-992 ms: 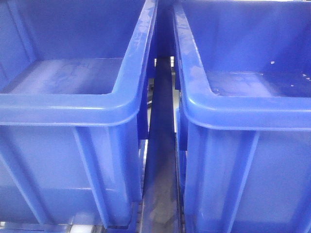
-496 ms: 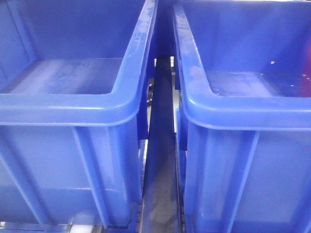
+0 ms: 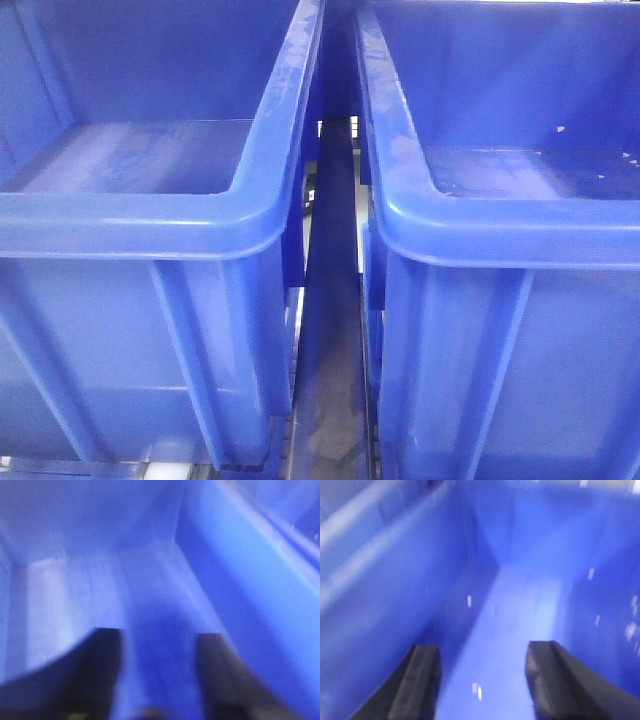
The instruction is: Sort and place red and blue blocks on shelf
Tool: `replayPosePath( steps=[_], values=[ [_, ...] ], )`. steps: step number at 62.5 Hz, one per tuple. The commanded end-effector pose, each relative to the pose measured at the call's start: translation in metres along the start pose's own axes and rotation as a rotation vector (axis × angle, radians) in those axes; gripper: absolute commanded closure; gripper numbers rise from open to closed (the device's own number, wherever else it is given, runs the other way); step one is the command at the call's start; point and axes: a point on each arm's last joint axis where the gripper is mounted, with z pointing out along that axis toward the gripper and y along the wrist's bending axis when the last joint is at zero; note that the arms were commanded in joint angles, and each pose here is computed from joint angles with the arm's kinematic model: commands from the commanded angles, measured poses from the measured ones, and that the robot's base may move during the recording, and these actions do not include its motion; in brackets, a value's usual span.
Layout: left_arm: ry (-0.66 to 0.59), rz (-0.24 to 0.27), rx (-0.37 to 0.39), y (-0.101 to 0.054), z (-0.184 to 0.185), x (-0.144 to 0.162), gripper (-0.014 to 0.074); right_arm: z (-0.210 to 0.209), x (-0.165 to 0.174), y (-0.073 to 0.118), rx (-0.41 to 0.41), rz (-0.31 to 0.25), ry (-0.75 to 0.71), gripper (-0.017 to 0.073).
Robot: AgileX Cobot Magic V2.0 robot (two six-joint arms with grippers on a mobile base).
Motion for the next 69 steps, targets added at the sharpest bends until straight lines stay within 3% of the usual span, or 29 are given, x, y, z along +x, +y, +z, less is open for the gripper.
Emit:
replayPosePath(
  steps=[1,5,13,23,34,49,56,65,69],
  values=[
    [-0.167,-0.007,0.001,-0.001,-0.010,-0.026,0.0407,-0.011,-0.028,0.004,-0.029,-0.009,-0.174,0.0226],
    [-0.183,-0.003,0.002,-0.001,-0.014,-0.028,0.0480,-0.017,-0.031,0.004,-0.031,-0.009,-0.199,0.0323],
    [-0.208,0.000,-0.011,0.001,-0.021,-0.031,0.0468,-0.029,-0.036,0.004,-0.033,-0.016,-0.251,0.0522],
    [-0.258,-0.010,-0.106,0.015,-0.033,-0.035,0.0468,-0.040,-0.040,0.004,-0.022,-0.076,-0.296,0.0503],
    [-0.318,-0.026,-0.216,0.028,-0.056,-0.040,0.0468,-0.045,-0.039,-0.006,0.069,-0.102,-0.282,0.0503],
    [-0.305,-0.028,-0.223,0.024,-0.077,-0.036,0.0468,-0.050,-0.041,-0.018,0.187,-0.101,-0.300,0.0503],
    [-0.352,-0.022,-0.222,0.021,-0.088,-0.038,0.0468,-0.060,-0.044,-0.021,0.230,-0.079,-0.346,0.0503],
    [-0.402,-0.016,-0.222,0.018,-0.102,-0.039,0.0468,-0.079,-0.047,-0.020,0.248,0.021,-0.421,0.0503],
    [-0.419,-0.018,-0.220,0.017,-0.106,-0.039,0.0468,-0.084,-0.046,-0.018,0.246,0.040,-0.429,0.0503]
  ],
)
